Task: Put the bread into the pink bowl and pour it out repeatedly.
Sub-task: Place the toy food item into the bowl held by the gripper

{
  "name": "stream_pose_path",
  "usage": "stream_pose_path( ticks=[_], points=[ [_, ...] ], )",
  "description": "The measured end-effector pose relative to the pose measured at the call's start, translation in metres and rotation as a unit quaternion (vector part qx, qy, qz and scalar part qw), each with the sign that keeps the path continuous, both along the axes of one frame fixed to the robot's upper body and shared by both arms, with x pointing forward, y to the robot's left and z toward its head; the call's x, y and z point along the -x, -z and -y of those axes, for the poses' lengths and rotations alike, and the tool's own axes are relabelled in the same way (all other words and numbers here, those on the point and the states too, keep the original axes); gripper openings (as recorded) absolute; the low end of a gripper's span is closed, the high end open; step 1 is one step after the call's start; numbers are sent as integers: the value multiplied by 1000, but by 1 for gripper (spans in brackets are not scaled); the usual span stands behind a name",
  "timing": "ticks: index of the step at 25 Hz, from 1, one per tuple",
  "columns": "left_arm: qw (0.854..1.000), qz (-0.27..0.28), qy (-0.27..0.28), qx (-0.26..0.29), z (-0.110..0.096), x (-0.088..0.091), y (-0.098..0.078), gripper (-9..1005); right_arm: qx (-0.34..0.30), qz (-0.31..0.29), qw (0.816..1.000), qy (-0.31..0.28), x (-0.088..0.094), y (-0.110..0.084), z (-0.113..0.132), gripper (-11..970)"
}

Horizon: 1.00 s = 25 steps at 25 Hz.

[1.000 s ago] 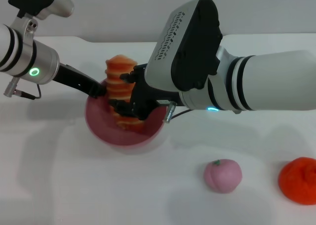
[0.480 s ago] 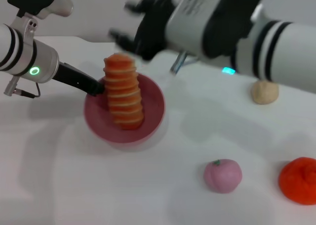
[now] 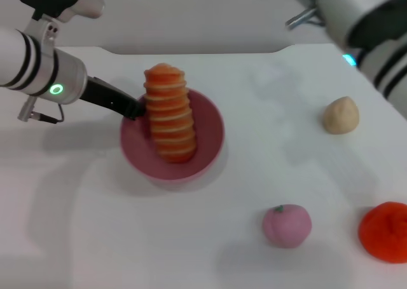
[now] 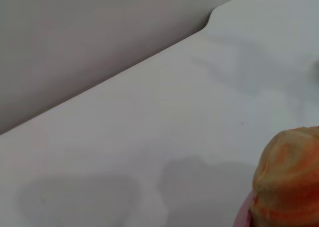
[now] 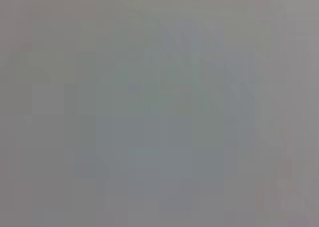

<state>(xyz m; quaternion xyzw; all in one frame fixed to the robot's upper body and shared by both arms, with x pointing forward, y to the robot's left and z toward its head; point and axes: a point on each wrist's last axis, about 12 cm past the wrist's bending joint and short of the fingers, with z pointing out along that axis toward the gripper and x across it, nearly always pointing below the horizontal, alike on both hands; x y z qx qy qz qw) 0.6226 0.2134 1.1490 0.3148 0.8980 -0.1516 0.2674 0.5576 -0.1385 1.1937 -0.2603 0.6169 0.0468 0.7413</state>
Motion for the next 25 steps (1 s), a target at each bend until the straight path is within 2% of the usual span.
stream_pose_path(
  ticks=[3,6,9,13,17,18,19,22,25],
  points=[
    [1000,3,3,4,7,0,0,43,-57,39,996,52,3,7,17,551],
    [1000,8,5,7,13,-1,0,43,-134,79,984,86,8,13,38,551],
    [1000,14,9,17,21,-2,-2,43,-200,95,972,76,12,21,60,551],
    [999,27,25,30,37,-2,-4,43,-261,102,960,10,18,36,96,551],
    [997,44,44,51,56,-3,-11,43,-294,111,946,-85,28,50,128,551],
    [996,46,48,52,60,-3,-11,43,-304,112,941,-99,34,56,143,551],
    [996,50,54,57,65,-3,-13,43,-304,112,941,-99,34,56,143,551],
    [993,71,71,64,81,-2,-16,42,-299,150,939,-77,46,60,170,552],
    [991,85,76,67,88,-2,-18,42,-298,188,935,-39,60,61,196,552]
  ],
)
